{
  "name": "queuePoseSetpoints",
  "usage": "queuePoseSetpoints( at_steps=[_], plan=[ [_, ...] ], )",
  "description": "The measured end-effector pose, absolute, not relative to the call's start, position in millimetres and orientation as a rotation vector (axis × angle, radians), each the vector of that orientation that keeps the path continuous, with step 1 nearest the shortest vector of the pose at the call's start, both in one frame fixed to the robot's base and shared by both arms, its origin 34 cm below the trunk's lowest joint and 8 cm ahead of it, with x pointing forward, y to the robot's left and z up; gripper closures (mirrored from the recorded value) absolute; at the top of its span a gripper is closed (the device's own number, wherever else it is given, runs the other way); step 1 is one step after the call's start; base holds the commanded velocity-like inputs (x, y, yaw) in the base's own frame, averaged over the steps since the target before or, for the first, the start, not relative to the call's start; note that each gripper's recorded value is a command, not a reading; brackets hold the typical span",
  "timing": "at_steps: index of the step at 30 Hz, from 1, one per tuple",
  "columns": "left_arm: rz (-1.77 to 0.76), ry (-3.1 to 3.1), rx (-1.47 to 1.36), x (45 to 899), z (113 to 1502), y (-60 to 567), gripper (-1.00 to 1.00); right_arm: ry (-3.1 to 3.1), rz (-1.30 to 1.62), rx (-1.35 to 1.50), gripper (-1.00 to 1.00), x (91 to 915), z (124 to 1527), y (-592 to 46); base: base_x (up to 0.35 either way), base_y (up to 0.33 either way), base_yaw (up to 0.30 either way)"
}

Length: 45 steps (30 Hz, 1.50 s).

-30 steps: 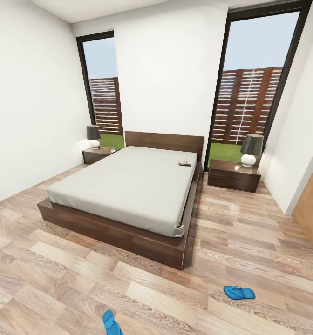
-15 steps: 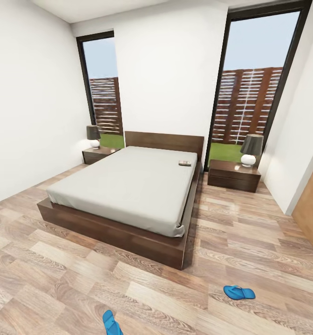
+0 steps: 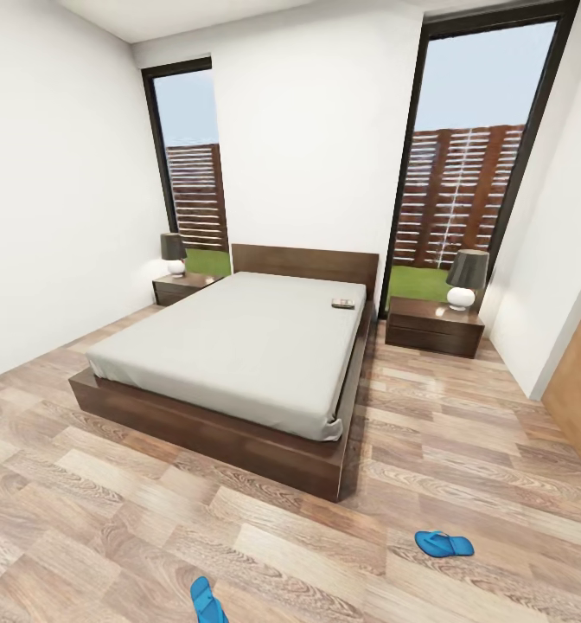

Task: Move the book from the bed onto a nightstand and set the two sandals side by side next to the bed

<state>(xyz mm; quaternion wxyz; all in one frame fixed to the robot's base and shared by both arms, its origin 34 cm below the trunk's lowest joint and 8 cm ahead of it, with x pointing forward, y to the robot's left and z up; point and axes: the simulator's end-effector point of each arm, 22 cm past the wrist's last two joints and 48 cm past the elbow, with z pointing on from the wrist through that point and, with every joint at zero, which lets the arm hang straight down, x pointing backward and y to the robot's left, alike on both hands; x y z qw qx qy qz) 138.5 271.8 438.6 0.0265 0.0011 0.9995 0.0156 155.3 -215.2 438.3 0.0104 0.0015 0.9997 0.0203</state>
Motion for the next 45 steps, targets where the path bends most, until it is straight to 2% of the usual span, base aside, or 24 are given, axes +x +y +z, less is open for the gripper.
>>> queuePoseSetpoints(
  at_steps=[45],
  plan=[
    [0.05, 3.087, 0.005, 139, 439, 273, -1.0, 3.076, 0.064, 0.006, -1.0, 177, 439, -215, 0.0, 0.0, 0.0]
  ],
)
